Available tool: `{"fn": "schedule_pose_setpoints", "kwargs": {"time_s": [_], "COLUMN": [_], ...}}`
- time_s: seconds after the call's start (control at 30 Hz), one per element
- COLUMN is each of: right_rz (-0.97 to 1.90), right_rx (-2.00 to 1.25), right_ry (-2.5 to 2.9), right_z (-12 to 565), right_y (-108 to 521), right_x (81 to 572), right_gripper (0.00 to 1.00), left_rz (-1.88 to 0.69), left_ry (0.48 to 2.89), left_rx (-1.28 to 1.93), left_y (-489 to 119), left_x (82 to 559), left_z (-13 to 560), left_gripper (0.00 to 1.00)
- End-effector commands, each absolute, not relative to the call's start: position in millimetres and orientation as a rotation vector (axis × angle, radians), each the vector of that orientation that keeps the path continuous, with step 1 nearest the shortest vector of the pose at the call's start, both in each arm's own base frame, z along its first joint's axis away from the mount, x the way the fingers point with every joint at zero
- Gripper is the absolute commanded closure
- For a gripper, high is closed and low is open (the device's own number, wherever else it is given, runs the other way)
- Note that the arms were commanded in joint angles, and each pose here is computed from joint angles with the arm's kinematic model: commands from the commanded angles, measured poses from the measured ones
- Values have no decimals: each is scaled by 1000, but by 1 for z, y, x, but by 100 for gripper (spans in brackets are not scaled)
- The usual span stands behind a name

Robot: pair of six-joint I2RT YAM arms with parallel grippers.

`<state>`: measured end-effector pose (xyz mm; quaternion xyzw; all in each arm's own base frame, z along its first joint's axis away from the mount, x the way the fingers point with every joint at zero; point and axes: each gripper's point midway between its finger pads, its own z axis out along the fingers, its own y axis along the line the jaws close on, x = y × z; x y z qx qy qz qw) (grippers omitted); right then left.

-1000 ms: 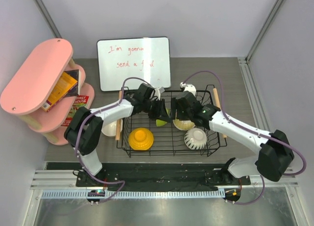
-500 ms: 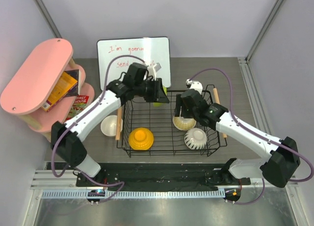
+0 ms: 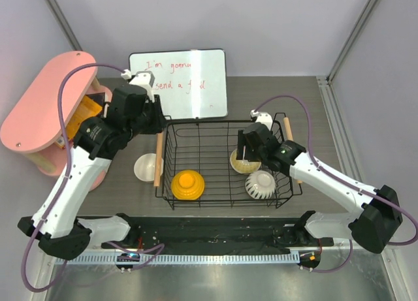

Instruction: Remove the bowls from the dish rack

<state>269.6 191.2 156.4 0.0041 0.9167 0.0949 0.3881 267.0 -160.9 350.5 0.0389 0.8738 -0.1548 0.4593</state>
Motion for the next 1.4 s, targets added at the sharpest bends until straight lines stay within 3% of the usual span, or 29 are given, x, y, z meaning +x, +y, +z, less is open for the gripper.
{"fn": "schedule_pose_setpoints", "kwargs": {"time_s": [0.0, 0.33, 0.77, 1.13, 1.37], "right_rz": [261, 237, 242, 289, 281], "right_rx": [41, 36, 23, 21, 32], "right_ry": [2295, 2317, 2337, 2356, 2349], "right_z": [168, 155, 138, 131, 131], "right_y": [188, 183, 183, 191, 188], "right_x": [270, 267, 268, 269, 269], "right_gripper": [28, 28, 28, 28, 28], "left_rz": [89, 207, 213, 183, 208], "left_ry": [2232, 2432, 2598, 2761, 2844], "left_rx": [2, -243, -254, -299, -297], "left_y": [-88, -37, -46, -53, -52], "left_x": [286, 349, 414, 423, 406], "left_z": [327, 240, 165, 92, 58], "left_gripper": [100, 100, 100, 100, 100]}}
